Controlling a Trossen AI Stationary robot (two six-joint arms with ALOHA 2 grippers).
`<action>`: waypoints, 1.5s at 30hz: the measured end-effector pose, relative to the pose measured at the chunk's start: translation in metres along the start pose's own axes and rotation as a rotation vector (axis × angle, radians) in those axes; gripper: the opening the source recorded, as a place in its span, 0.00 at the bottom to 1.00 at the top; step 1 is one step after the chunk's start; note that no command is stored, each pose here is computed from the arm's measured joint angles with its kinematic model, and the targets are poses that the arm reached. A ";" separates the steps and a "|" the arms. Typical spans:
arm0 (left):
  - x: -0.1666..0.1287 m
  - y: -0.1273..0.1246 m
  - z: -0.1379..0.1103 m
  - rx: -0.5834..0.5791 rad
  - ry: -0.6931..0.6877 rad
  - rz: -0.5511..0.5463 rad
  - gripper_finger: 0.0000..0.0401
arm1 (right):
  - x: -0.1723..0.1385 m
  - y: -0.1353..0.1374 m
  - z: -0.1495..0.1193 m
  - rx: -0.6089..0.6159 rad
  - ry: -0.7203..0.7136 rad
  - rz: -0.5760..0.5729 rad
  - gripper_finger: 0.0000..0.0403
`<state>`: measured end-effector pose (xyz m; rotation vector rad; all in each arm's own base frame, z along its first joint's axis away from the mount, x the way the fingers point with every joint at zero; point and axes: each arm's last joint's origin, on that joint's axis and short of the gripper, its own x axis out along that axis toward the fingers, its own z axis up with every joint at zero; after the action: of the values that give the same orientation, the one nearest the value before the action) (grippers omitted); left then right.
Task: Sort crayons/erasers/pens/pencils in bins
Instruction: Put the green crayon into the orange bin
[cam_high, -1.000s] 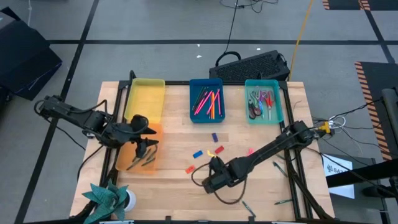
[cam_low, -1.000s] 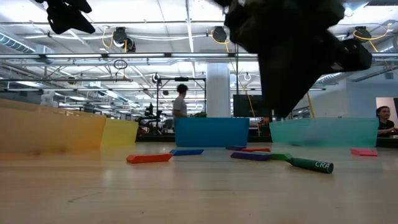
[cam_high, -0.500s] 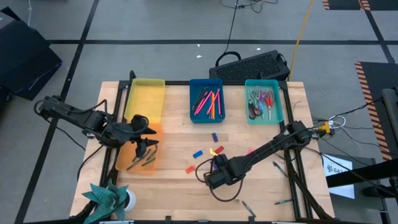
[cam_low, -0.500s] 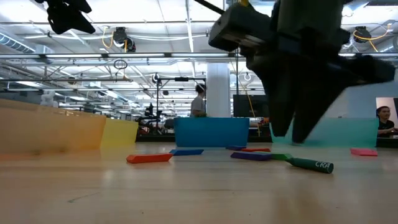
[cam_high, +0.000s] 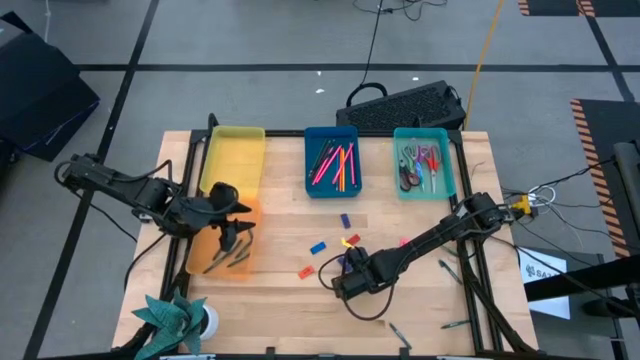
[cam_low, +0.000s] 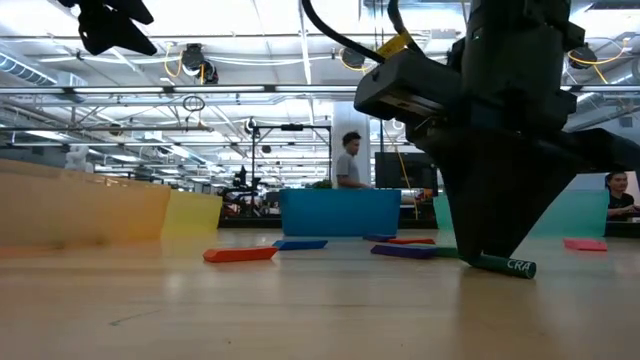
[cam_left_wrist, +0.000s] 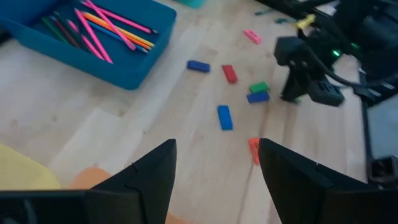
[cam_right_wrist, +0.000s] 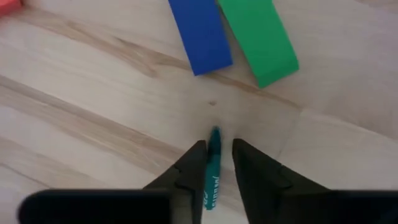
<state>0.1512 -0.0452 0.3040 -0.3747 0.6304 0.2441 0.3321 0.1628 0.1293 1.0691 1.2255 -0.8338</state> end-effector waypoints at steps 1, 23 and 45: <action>0.000 0.000 0.000 -0.002 -0.009 0.011 0.57 | 0.000 0.000 0.000 -0.011 0.000 -0.005 0.16; 0.000 0.000 0.005 0.004 -0.102 0.064 0.57 | -0.009 -0.031 0.005 -0.091 -0.042 -0.241 0.18; 0.015 -0.025 0.021 0.104 -0.299 -0.241 0.57 | -0.014 -0.056 0.009 -0.095 -0.152 -0.145 0.03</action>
<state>0.1822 -0.0578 0.3172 -0.3031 0.2989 0.0348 0.2804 0.1359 0.1324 0.8322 1.2119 -0.9412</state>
